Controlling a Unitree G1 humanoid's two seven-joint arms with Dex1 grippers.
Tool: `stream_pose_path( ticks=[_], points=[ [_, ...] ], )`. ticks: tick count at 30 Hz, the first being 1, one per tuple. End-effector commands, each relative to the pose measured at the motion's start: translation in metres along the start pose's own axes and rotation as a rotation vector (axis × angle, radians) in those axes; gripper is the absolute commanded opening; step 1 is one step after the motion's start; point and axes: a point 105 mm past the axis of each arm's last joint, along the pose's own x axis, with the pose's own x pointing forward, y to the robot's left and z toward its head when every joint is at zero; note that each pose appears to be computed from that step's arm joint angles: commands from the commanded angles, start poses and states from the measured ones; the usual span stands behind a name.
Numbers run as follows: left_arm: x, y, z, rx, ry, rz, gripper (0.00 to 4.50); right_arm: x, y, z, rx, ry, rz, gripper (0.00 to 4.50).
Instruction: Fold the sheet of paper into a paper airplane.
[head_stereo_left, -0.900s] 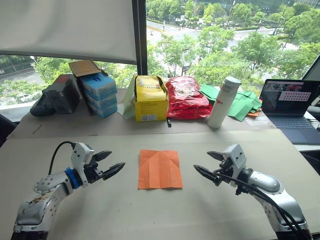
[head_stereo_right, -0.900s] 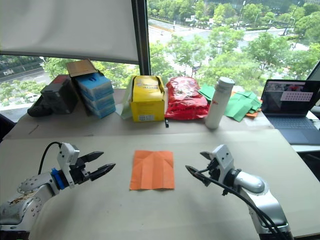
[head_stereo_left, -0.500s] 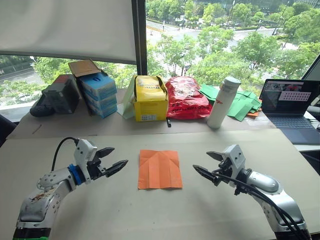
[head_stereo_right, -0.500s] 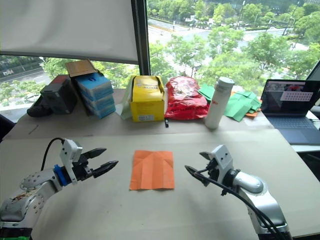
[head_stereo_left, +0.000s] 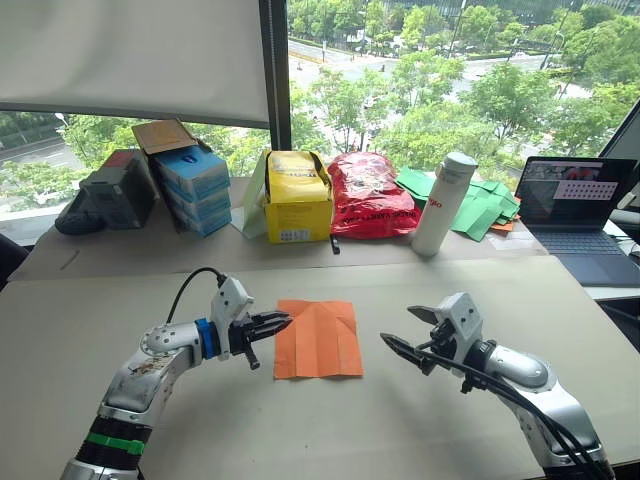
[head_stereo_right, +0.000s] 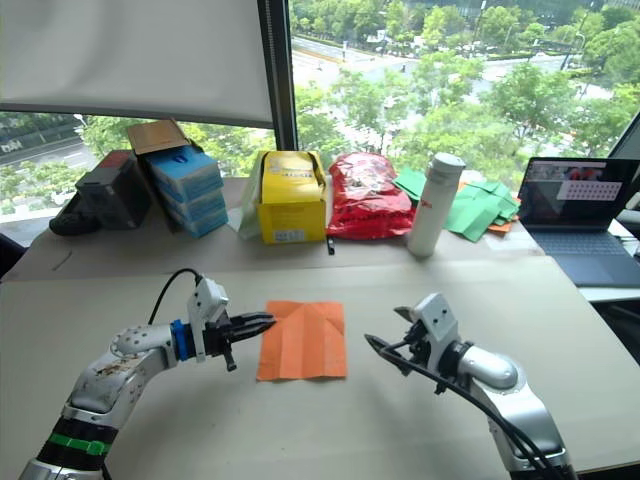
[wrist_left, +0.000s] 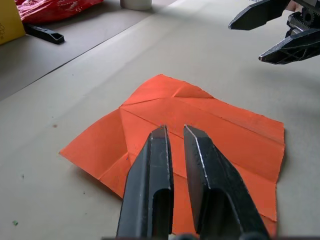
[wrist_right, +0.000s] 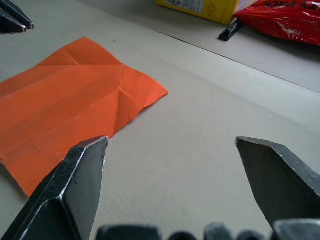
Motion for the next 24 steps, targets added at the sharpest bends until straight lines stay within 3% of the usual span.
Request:
stream_pose_path(
  ticks=[1,14,20,21,24],
  points=[
    [0.008,0.002,-0.004,0.075,0.041,-0.028,0.04,0.0,0.004,0.012,-0.038,-0.04,-0.003,4.5],
    [0.02,0.001,-0.041,0.139,0.234,-0.096,0.04,-0.003,0.017,0.012,-0.089,0.063,0.089,4.5],
    [0.023,-0.003,-0.044,0.153,0.246,-0.11,0.04,-0.011,0.073,0.021,-0.068,0.084,0.367,4.5],
    [0.023,-0.004,-0.045,0.155,0.25,-0.114,0.0,-0.011,0.082,0.021,-0.066,0.091,0.392,3.96],
    [0.025,-0.007,-0.046,0.158,0.257,-0.128,0.0,-0.004,0.103,0.015,-0.045,0.109,0.426,2.98]
  ],
)
